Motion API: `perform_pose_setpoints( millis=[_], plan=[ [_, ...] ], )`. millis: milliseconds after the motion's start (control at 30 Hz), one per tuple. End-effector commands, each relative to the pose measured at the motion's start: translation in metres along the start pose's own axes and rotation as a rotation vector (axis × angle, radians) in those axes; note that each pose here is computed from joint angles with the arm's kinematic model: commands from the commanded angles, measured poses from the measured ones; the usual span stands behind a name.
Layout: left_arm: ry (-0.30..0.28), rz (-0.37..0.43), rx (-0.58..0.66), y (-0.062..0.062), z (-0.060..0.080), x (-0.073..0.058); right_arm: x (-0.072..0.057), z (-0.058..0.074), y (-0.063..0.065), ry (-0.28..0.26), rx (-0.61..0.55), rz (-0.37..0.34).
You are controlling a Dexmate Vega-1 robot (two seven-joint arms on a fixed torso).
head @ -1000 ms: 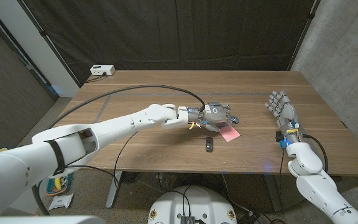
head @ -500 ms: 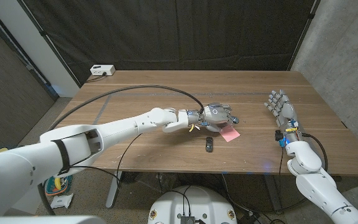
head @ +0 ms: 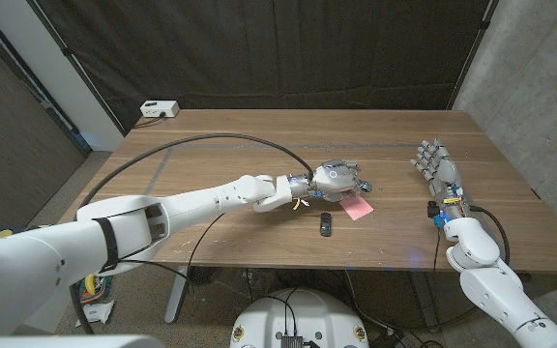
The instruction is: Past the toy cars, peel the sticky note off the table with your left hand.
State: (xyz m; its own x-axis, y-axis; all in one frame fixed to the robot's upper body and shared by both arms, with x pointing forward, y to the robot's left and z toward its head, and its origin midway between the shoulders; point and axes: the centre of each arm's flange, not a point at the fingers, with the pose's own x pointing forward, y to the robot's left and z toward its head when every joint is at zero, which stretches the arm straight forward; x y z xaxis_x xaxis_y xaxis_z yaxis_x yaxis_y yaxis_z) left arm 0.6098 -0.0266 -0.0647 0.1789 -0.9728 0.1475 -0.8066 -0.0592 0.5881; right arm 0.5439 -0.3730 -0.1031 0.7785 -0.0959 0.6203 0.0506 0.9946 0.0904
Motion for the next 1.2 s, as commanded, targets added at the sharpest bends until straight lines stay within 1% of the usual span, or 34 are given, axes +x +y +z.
perform_pose_setpoints(
  millis=[33,67,133,200,267,400,467,567,667,733,833,1033,1200],
  plan=[
    [0.017,0.090,-0.047,0.010,-0.005,0.002,0.002,0.002,0.000,-0.001,0.000,-0.005],
    [0.017,0.080,-0.053,0.012,-0.006,0.002,0.002,0.002,0.000,0.000,0.000,-0.006],
    [0.011,0.032,-0.072,0.018,-0.009,0.004,0.002,0.002,0.000,0.000,0.000,-0.008],
    [-0.001,-0.073,-0.122,0.027,-0.014,0.008,0.002,0.002,0.000,0.002,-0.001,-0.008],
    [-0.017,-0.152,-0.140,0.037,-0.018,0.011,0.002,0.003,0.000,0.003,-0.003,-0.009],
    [-0.039,-0.223,-0.119,0.049,-0.022,0.013,0.004,0.004,0.001,0.003,-0.004,-0.006],
    [-0.053,-0.268,-0.131,0.054,-0.024,0.014,0.005,0.004,0.002,0.003,-0.003,-0.004],
    [-0.084,-0.352,-0.128,0.061,-0.025,0.017,0.006,0.005,0.003,0.001,-0.003,-0.002],
    [-0.118,-0.414,-0.122,0.065,-0.026,0.020,0.006,0.006,0.004,-0.001,-0.005,-0.003],
    [-0.134,-0.445,-0.087,0.067,-0.024,0.020,0.006,0.007,0.004,-0.003,-0.007,-0.003],
    [-0.154,-0.476,-0.072,0.068,-0.024,0.021,0.006,0.007,0.004,-0.005,-0.007,-0.006],
    [-0.173,-0.506,-0.017,0.070,-0.020,0.021,0.005,0.009,0.005,-0.008,-0.009,-0.005],
    [-0.187,-0.521,0.000,0.069,-0.017,0.021,0.005,0.012,0.005,-0.012,-0.011,-0.004]
  ],
)
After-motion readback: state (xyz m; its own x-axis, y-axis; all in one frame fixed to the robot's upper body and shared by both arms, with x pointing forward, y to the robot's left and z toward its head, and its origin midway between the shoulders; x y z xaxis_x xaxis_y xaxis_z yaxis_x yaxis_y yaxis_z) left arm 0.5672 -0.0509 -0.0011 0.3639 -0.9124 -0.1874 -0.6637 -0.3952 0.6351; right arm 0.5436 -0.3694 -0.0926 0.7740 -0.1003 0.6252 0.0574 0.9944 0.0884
